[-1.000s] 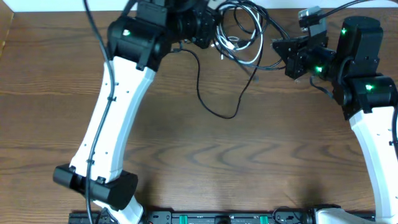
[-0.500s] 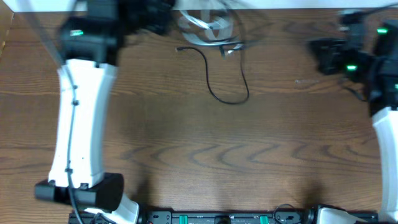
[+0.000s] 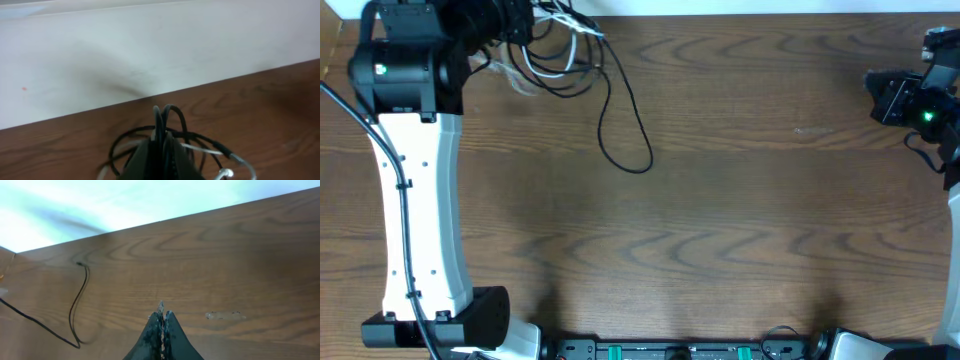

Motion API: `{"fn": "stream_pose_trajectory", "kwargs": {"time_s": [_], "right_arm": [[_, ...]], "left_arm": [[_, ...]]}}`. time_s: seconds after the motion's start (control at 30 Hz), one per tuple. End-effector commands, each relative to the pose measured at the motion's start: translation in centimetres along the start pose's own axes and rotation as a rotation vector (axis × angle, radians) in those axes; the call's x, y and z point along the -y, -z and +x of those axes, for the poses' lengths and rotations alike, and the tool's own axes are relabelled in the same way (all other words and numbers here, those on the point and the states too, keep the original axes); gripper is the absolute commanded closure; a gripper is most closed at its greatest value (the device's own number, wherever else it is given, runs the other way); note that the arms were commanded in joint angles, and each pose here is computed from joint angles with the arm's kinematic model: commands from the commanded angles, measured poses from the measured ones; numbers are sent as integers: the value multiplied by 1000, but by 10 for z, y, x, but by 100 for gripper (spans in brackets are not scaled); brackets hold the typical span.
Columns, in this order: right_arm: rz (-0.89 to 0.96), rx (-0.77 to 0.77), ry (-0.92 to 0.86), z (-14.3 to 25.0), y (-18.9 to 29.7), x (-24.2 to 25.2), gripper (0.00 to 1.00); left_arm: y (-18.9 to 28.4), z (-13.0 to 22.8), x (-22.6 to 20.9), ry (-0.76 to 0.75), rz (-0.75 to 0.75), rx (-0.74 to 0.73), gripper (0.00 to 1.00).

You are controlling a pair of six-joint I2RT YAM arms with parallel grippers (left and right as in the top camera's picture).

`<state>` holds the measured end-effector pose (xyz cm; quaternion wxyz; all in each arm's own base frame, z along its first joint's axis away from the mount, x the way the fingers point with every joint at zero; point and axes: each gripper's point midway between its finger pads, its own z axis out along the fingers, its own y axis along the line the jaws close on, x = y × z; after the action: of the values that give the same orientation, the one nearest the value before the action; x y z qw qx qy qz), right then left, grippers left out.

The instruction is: Untangle cables

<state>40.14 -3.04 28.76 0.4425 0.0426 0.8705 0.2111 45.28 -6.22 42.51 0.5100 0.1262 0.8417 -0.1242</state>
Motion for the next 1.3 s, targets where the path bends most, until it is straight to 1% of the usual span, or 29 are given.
{"fn": "stream_pose_trajectory", "kwargs": {"time_s": [0.0, 0.2, 0.37, 0.4, 0.43, 0.47, 0.53, 0.63, 0.77, 0.9, 1.07, 1.1, 1.23, 1.27], "right_arm": [[-58, -17, 31, 5, -4, -16, 99], [-175, -14, 80, 4, -5, -40, 99], [-272, -45, 117, 13, -6, -65, 99], [-286, -61, 131, 18, -8, -72, 93], [-297, -70, 136, 21, -9, -77, 83], [-317, -83, 150, 25, -11, -84, 71], [-376, -103, 177, 32, -12, -103, 56], [-462, -123, 219, 40, -14, -133, 46], [-589, -133, 280, 49, -11, -174, 44], [-691, -144, 322, 58, -6, -204, 43], [-733, -136, 355, 61, -3, -219, 43], [-747, -132, 360, 61, 0, -221, 40], [-816, -94, 403, 56, 14, -233, 37], [-820, -79, 414, 54, 18, -235, 35]], "left_arm": [[7, -10, 34, -10, 114, 32, 92], [3, -5, 86, -57, 246, 10, 92], [3, -1, 128, -100, 330, -5, 92], [3, 0, 135, -106, 344, -7, 92], [3, 1, 141, -112, 356, -9, 92], [3, 2, 146, -117, 366, -10, 92], [4, 4, 157, -128, 389, -14, 92], [5, 6, 172, -150, 419, -19, 92], [4, 10, 182, -170, 441, -27, 92], [-5, 15, 182, -164, 441, -47, 92], [-23, 24, 181, -157, 442, -82, 92], [-27, 25, 181, -155, 442, -89, 92], [-35, 30, 181, -156, 442, -104, 92], [-38, 31, 180, -155, 442, -107, 92]]}}
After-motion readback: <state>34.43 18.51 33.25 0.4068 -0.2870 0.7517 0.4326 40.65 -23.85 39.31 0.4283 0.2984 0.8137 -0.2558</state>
